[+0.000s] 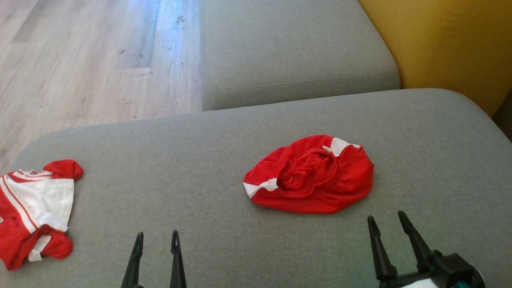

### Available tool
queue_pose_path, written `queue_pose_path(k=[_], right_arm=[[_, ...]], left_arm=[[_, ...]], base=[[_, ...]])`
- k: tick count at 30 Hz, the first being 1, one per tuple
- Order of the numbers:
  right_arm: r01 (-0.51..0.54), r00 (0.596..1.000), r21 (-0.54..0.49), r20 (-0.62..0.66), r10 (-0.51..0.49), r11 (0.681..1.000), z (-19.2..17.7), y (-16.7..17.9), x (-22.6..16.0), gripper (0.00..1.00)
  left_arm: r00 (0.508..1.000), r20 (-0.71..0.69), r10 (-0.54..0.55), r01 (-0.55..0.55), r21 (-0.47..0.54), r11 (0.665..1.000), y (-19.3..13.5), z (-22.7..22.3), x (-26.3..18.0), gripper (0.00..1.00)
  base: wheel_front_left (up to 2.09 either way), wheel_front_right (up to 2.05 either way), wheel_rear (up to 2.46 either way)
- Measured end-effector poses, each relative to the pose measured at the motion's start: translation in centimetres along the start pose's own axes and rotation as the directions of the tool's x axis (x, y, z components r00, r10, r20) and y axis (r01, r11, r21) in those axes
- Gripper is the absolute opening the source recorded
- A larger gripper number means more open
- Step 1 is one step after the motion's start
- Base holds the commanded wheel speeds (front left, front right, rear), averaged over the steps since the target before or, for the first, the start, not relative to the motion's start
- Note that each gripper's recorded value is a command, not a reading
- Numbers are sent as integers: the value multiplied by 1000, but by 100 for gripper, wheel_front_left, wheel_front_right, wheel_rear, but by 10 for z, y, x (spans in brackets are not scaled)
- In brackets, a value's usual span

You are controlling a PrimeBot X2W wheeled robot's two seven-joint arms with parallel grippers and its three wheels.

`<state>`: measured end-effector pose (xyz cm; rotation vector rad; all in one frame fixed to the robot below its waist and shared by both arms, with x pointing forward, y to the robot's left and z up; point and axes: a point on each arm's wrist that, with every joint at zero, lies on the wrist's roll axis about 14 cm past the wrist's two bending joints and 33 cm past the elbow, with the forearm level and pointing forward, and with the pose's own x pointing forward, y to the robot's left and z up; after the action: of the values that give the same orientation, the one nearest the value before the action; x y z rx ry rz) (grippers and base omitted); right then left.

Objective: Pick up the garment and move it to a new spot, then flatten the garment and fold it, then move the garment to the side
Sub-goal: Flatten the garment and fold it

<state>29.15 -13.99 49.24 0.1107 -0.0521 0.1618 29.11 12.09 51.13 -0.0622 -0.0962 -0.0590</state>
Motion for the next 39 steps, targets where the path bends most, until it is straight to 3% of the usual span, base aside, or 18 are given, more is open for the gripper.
queue_pose_path(k=[12,18,22,26,32,39], right_arm=[[0,1000,1,-1,0,1000,0,0,0,100],[9,1000,-4,-17,-9,1000,-4,-2,-1,100],[23,999,-3,-40,-24,1000,-10,-7,1,100],[35,997,-4,-62,-35,999,-15,-12,8,100],[49,996,-23,-74,-51,999,-16,-24,31,100],[86,992,-36,-89,-89,996,-21,-42,54,100]], left_arm=[[1000,-8,-4,4,1,1000,-1,-2,0,100],[993,-76,-87,87,-12,996,-16,-23,0,100],[974,-65,-218,215,-52,975,-50,-21,22,100],[913,-32,-406,404,-60,913,-102,-13,55,100],[763,-63,-643,639,-67,766,-171,-24,91,100],[603,-134,-786,778,-119,617,-227,-50,122,100]], base=[[0,0,0],[0,0,0],[0,0,0],[0,0,0],[0,0,0],[0,0,0]])
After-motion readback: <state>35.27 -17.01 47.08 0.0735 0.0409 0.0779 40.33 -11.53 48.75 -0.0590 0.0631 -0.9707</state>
